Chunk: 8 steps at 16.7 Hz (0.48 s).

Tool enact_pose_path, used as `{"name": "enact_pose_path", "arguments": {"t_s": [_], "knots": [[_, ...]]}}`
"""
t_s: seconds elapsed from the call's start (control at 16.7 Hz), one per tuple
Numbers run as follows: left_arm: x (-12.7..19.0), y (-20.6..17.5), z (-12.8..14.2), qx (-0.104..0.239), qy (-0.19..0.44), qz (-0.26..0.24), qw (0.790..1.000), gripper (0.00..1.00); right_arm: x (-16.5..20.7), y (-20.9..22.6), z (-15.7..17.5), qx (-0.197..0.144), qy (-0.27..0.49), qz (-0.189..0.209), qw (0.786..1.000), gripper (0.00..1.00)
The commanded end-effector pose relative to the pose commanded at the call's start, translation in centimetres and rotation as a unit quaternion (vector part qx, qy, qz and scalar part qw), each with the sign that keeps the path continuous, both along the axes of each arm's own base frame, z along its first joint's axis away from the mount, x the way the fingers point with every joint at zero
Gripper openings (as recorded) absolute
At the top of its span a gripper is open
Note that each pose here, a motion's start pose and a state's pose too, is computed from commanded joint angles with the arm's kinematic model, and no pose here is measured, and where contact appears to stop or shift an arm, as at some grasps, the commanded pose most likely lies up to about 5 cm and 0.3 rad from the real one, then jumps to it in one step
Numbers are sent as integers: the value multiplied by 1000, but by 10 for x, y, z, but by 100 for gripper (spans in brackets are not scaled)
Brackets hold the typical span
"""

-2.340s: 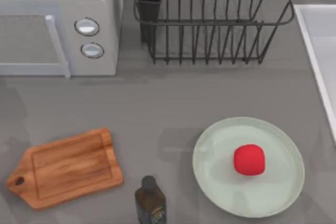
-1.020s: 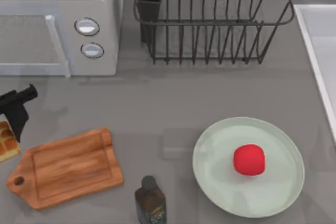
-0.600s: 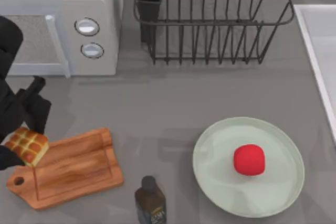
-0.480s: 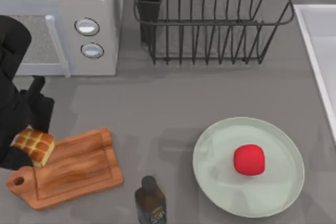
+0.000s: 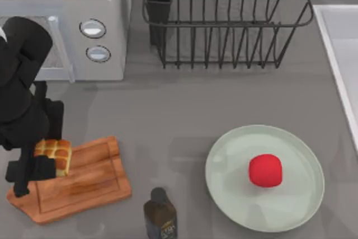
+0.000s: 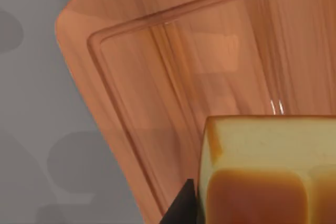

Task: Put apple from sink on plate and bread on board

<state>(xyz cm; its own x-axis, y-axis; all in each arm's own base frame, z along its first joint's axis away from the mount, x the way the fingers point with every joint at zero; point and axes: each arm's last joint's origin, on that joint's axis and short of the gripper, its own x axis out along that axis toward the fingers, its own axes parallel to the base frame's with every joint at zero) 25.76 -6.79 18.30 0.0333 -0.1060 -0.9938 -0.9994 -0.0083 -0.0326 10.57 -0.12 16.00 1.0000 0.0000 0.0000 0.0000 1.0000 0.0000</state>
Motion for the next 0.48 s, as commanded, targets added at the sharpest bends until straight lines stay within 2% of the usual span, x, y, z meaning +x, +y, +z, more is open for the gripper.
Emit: {"name": "enact_pose_path", "arguments": {"t_s": [0.48], "knots": [[1,1,-5,1,1,1,1000,0,0,0,0,0,0,0,1000,100]]}}
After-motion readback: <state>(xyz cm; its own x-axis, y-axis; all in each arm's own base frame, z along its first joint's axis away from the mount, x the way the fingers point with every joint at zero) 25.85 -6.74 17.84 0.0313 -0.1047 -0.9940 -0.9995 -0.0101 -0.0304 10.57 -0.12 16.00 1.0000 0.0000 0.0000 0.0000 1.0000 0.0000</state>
